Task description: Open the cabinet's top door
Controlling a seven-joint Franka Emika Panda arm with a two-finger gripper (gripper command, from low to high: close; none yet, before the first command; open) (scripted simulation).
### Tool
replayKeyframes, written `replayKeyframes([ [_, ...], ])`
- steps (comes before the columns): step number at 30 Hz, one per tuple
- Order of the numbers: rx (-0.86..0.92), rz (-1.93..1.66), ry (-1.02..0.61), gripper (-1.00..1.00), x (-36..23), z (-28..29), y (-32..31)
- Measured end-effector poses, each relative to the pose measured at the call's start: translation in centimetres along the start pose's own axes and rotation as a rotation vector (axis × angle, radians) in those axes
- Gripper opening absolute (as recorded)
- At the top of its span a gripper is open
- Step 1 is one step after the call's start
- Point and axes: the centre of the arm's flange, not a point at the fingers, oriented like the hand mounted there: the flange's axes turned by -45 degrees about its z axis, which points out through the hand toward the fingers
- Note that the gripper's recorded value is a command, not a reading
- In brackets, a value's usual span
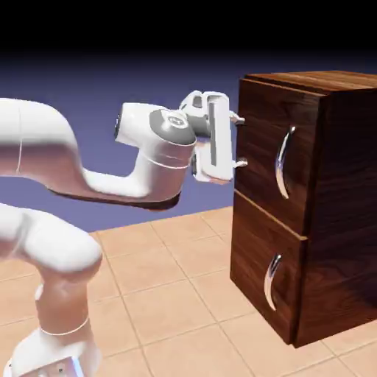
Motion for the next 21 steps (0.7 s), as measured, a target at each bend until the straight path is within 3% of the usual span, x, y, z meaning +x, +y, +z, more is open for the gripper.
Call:
replayKeyframes([
  [21,-0.137,-0.858,-0.177,0.00,-1.7,2.3,-8.9],
])
